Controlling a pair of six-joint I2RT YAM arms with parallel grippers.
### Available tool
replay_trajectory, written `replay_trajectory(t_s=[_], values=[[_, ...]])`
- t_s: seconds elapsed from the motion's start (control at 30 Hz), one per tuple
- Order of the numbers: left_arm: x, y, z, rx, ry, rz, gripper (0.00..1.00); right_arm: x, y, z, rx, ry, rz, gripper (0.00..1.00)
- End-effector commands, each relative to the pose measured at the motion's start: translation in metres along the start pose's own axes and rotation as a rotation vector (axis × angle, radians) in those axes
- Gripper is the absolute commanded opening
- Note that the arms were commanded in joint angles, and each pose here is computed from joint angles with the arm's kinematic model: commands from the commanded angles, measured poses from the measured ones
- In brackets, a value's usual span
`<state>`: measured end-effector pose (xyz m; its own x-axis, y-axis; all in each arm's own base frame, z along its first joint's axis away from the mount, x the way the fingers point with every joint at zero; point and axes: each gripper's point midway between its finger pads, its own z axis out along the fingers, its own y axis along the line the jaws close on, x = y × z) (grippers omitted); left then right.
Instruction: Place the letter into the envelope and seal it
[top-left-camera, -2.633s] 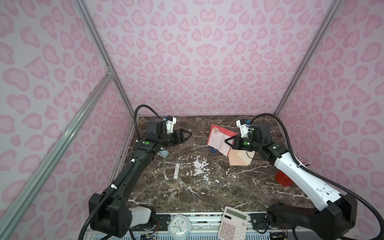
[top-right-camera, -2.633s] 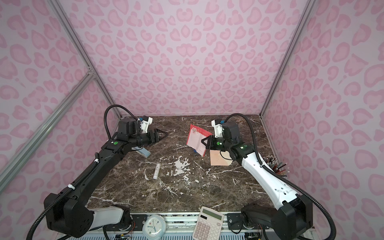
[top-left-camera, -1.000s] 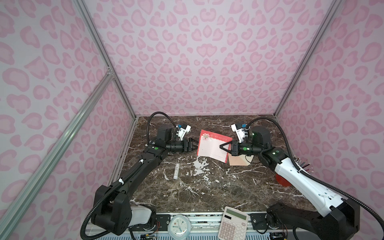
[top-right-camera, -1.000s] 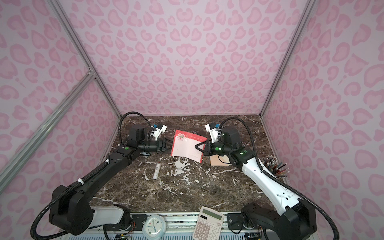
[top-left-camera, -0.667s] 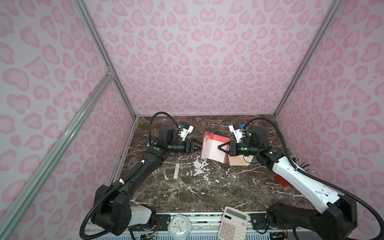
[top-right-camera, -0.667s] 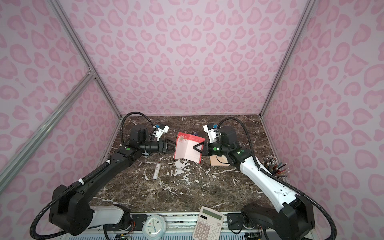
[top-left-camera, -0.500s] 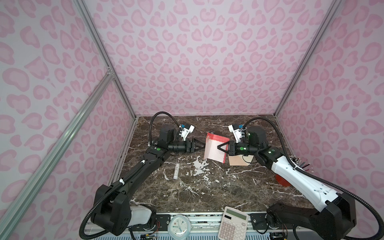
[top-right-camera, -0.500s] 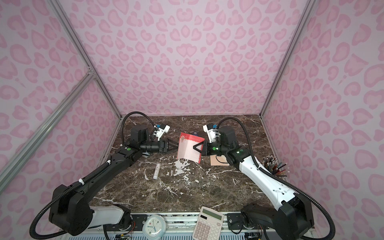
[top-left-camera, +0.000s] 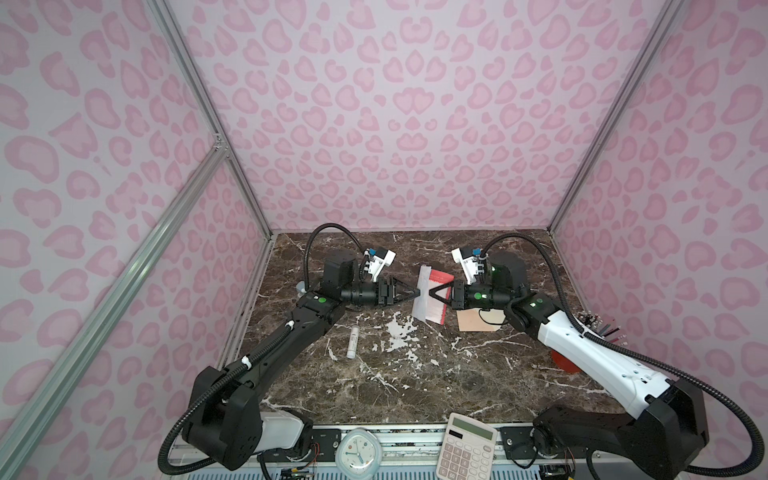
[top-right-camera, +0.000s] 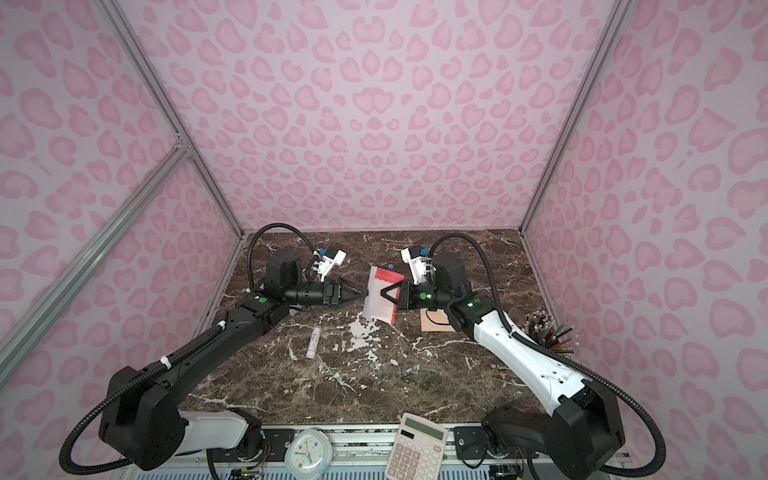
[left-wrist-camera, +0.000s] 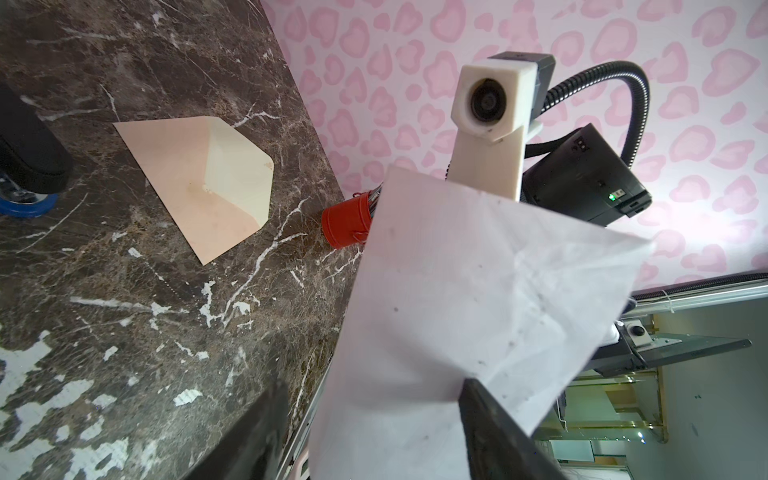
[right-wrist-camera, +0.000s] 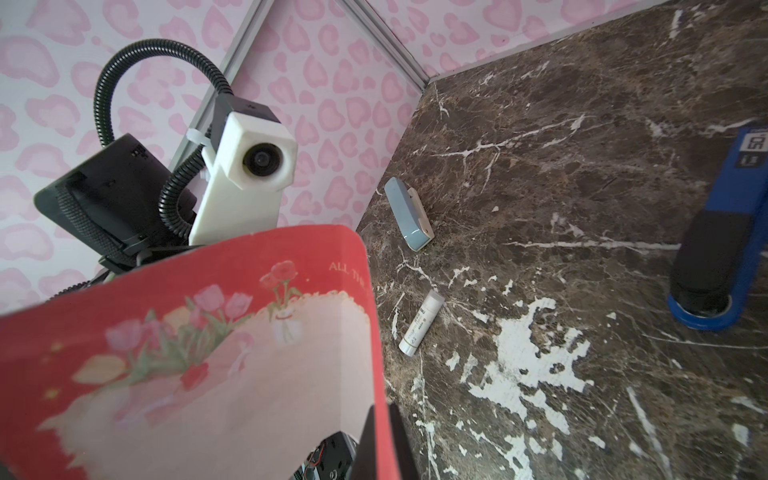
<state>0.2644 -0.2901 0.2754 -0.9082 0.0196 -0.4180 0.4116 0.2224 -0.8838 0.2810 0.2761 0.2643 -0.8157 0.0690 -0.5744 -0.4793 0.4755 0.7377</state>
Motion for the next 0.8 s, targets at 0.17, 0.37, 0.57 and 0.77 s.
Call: replay_trajectory(t_s=[0.17, 0.37, 0.57, 0.77], values=[[-0.001, -0.005, 0.002, 0.032, -0.001, 0.024, 0.63, -0.008, 0.015, 0.004, -0.051, -0.032, -0.02, 0.0], [-0.002, -0.007, 0.003, 0.049, 0.001, 0.024, 0.56, -0.007, 0.018, 0.005, -0.063, -0.03, -0.021, 0.0], [-0.001, -0.009, 0.004, 0.07, 0.004, 0.018, 0.48, -0.006, 0.018, 0.007, -0.066, -0.029, -0.018, 0.0], [0.001, -0.01, 0.003, 0.074, 0.01, 0.017, 0.42, -0.004, 0.017, 0.008, -0.065, -0.028, -0.015, 0.0]])
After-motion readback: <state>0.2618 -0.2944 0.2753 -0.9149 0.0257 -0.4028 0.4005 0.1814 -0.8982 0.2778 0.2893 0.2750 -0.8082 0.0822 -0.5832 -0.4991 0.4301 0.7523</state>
